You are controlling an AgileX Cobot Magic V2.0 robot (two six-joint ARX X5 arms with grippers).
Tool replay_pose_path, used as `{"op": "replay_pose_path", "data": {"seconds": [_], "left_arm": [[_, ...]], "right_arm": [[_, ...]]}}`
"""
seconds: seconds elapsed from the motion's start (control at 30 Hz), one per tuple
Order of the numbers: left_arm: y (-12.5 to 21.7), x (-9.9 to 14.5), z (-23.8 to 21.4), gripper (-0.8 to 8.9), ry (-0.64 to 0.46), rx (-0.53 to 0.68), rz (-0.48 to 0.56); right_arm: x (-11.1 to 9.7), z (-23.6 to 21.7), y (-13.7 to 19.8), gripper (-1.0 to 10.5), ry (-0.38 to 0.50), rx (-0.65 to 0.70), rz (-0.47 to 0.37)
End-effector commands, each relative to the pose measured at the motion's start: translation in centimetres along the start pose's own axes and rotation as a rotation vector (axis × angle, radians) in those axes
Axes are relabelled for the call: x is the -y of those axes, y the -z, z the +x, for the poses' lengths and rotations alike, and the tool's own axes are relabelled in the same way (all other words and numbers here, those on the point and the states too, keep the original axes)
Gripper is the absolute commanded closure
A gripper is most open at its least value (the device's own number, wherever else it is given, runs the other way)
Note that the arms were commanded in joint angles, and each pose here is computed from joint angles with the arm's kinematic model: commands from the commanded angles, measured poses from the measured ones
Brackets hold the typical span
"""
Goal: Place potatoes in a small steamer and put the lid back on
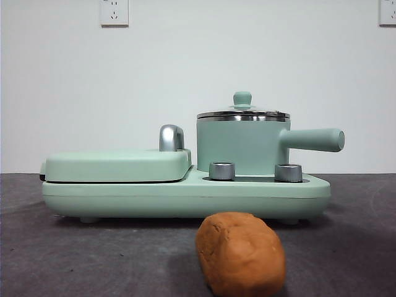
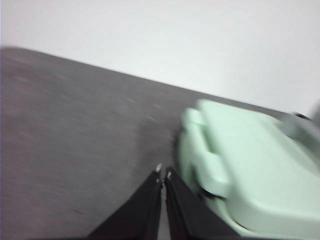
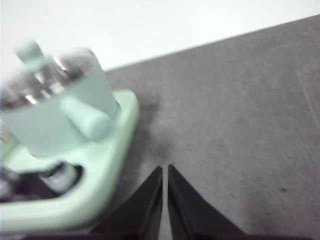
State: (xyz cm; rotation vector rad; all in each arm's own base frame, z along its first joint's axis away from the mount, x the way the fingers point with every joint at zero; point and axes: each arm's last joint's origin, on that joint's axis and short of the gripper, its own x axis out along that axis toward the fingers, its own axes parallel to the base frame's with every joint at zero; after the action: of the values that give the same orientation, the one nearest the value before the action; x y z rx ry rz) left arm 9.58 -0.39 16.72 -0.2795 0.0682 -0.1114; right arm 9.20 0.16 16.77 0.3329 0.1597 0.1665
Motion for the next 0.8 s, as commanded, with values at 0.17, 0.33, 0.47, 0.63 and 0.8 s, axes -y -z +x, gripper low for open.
{"op": "replay_pose_path", "data": {"seconds": [0.17,0.33,0.47,0.63,0.8], "left_arm": [[-2.9,1.6,-0.5,7.97,0.126,-0.077,-0.135],[-5.8,3.1,-0.5,7.98,0.214,-0.17,-0.141],[-8.7,4.4,-0.1,7.98,0.269,-0.253,-0.135],[-11.5,5.8,1.2,7.98,0.355,-0.341,-0.09],[-13.2,7.0,2.7,7.98,0.469,-0.444,-0.036]], "right_arm": [[-2.0,-1.9,-3.9,9.3,-0.083,0.015,0.112],[-3.5,-3.1,-6.5,9.3,-0.155,-0.074,0.112],[-4.7,-3.8,-8.9,9.3,-0.223,-0.169,0.1],[-5.7,-4.0,-11.3,9.3,-0.247,-0.263,0.038],[-6.5,-3.7,-13.7,9.3,-0.294,-0.341,-0.016]]}}
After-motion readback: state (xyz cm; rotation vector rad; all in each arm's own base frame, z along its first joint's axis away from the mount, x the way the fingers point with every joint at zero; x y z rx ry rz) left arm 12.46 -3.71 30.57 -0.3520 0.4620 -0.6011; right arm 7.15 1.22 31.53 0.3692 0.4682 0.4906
